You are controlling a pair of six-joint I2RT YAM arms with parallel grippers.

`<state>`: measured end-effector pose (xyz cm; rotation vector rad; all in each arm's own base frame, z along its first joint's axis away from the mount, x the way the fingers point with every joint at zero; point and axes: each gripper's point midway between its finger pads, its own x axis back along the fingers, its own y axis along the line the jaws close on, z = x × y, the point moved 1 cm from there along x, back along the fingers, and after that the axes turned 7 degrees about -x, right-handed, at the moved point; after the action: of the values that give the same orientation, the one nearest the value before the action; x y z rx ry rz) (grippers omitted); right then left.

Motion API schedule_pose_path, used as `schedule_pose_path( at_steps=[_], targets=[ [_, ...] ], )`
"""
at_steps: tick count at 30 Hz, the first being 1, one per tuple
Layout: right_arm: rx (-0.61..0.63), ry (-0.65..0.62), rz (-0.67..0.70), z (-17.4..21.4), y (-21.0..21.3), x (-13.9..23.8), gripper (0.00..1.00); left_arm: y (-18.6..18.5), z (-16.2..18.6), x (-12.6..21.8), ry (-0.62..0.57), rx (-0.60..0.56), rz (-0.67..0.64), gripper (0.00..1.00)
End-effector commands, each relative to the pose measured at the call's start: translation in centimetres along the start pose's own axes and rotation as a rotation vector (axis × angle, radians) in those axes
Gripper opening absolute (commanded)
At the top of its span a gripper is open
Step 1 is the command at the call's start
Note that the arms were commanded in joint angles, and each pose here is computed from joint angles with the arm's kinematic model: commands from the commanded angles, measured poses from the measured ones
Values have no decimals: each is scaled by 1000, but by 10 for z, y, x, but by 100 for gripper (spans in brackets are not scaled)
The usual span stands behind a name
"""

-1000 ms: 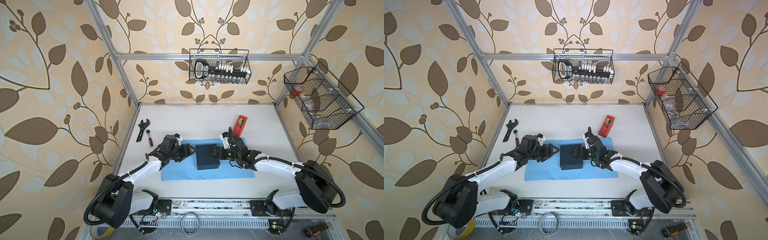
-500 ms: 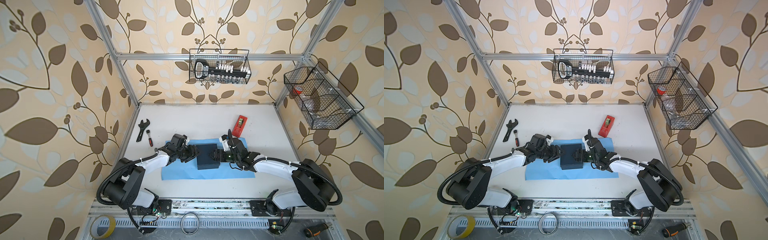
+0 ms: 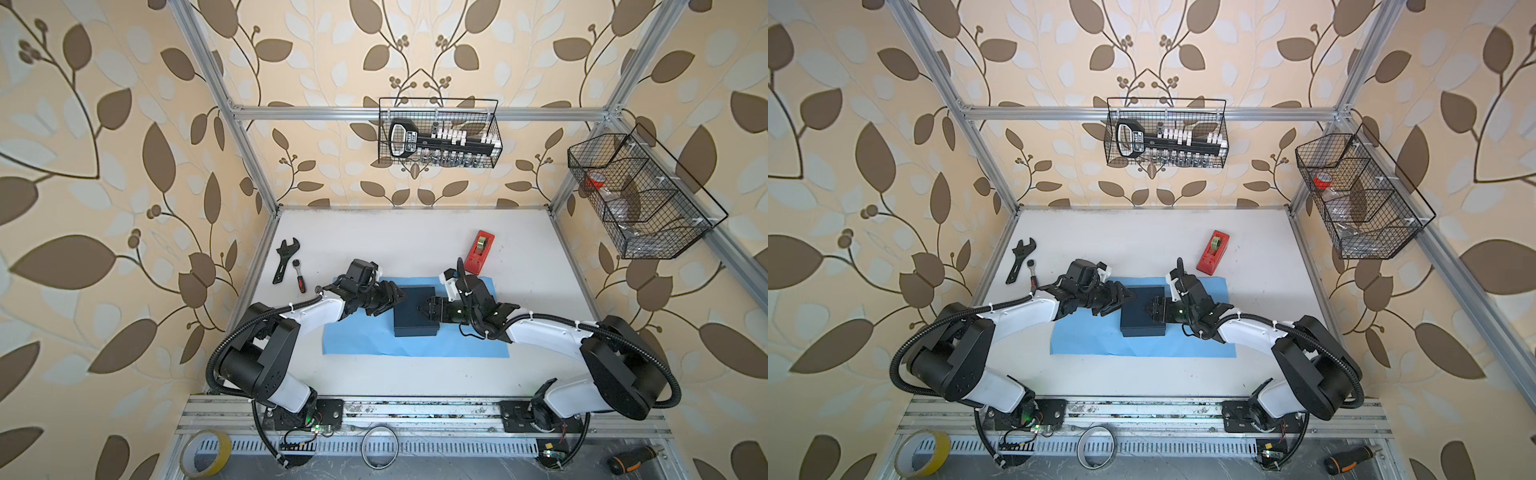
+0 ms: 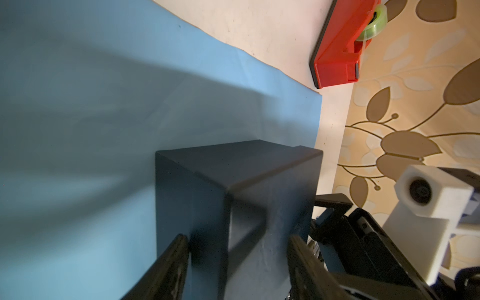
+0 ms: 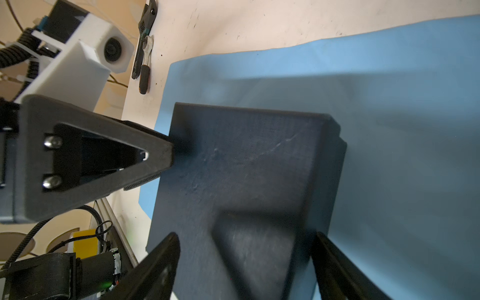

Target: Wrap the gift box in paper

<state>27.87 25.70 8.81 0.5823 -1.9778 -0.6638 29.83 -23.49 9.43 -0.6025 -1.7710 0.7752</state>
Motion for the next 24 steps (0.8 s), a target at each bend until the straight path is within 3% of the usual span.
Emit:
schedule_pose_path(
  at_steps=[1,11,24],
  targets=[
    [-5,-11,-44,-9,12,0,80,-26,-13,3,-15,-44,65,62],
    [-13,-29,-52,-20,13,5,79,-39,-20,0,-10,-55,89,63],
    [-21,-11,-36,-22,5,-5,79,-23,-24,-10,-7,-47,33,66]
  ],
)
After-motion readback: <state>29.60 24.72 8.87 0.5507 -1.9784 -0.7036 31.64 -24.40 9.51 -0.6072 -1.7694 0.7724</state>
